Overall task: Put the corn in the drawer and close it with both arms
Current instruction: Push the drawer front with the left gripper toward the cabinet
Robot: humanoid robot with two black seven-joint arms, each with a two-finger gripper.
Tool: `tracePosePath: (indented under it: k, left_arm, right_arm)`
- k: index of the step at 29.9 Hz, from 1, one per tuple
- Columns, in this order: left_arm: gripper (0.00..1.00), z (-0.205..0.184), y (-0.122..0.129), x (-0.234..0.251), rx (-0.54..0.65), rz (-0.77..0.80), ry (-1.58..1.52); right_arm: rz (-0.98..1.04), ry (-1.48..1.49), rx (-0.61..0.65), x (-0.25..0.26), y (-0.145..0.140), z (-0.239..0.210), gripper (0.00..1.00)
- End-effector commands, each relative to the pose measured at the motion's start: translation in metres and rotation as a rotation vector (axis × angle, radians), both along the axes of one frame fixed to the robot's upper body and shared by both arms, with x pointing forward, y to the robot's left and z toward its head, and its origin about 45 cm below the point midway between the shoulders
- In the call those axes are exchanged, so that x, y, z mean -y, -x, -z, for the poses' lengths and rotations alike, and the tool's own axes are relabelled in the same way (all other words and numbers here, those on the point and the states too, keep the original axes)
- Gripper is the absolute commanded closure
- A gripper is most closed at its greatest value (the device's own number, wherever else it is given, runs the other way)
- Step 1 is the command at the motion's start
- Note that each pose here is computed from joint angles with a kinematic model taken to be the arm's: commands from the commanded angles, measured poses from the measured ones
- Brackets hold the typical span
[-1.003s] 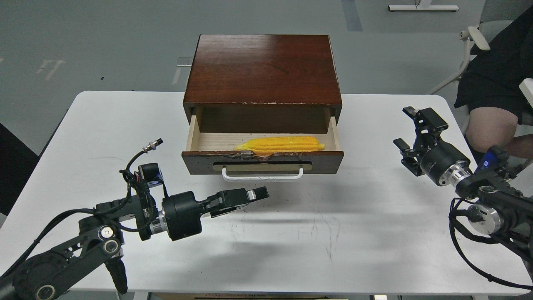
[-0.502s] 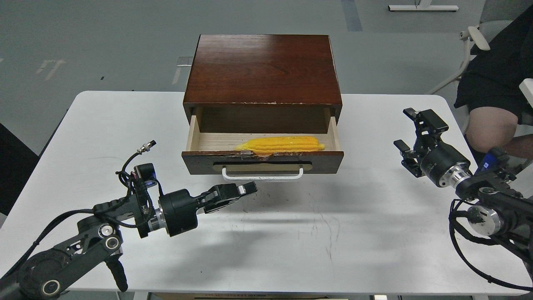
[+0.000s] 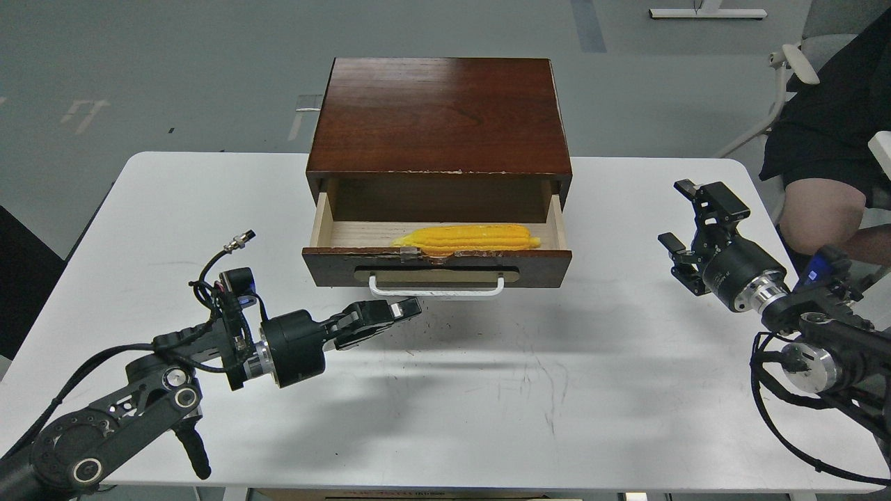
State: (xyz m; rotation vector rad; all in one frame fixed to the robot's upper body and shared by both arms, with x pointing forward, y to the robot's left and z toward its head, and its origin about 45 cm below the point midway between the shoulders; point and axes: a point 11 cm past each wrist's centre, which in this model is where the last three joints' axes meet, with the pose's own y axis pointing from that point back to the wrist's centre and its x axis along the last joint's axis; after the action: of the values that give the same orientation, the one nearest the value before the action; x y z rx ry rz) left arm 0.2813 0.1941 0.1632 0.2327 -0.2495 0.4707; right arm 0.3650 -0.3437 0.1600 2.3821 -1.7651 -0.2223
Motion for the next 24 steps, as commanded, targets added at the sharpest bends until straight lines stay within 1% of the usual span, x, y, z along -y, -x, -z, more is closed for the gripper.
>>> tracePosePath:
  k: [1, 11, 17, 24]
  left_arm:
    - [1.0, -0.003, -0.004, -0.001, 0.013, -0.011, 0.003]
    - [1.0, -0.005, -0.025, -0.013, 0.036, -0.068, -0.019]
    - [1.0, -0.004, -0.034, -0.007, 0.038, -0.079, -0.011]
    - [1.0, -0.004, -0.045, -0.012, 0.046, -0.095, -0.029]
  right_arm:
    - [0.0, 0.0, -0.001, 0.0, 0.0, 0.0, 0.0]
    - [0.005, 0.001, -0.006, 0.001, 0.002, 0.003, 0.0]
    - [0.007, 0.001, -0.012, 0.002, 0.004, 0.005, 0.0]
    - [0.007, 0.001, -0.014, 0.002, 0.005, 0.006, 0.0]
